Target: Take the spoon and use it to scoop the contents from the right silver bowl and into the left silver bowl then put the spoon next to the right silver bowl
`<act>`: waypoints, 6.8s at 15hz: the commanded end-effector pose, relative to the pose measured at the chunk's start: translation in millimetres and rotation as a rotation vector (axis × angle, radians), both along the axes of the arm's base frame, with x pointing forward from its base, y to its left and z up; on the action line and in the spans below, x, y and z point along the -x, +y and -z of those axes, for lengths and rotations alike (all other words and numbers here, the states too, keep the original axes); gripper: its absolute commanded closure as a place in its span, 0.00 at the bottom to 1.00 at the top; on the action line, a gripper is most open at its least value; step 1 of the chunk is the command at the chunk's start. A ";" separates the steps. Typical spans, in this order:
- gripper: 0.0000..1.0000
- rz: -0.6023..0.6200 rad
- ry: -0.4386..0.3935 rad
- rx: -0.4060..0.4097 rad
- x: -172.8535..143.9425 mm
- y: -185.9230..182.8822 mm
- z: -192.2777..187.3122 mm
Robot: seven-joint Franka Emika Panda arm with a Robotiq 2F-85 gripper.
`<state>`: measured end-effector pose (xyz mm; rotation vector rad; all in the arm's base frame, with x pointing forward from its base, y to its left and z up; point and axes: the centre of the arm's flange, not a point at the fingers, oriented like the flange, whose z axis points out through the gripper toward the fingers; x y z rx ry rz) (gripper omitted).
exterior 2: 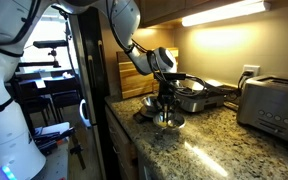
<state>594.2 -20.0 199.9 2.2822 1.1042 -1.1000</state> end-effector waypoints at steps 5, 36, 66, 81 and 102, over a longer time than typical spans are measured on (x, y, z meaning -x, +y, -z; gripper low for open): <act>0.97 -0.108 -0.233 -0.140 -3.9 12.2 -48.1; 0.15 0.221 -0.448 -0.335 26.5 -66.1 -60.8; 0.70 0.284 -0.394 -0.362 43.6 -65.7 -39.4; 0.07 0.291 -0.377 -0.368 40.4 -70.4 -30.8; 0.93 0.299 -0.366 -0.374 39.0 -72.6 -24.3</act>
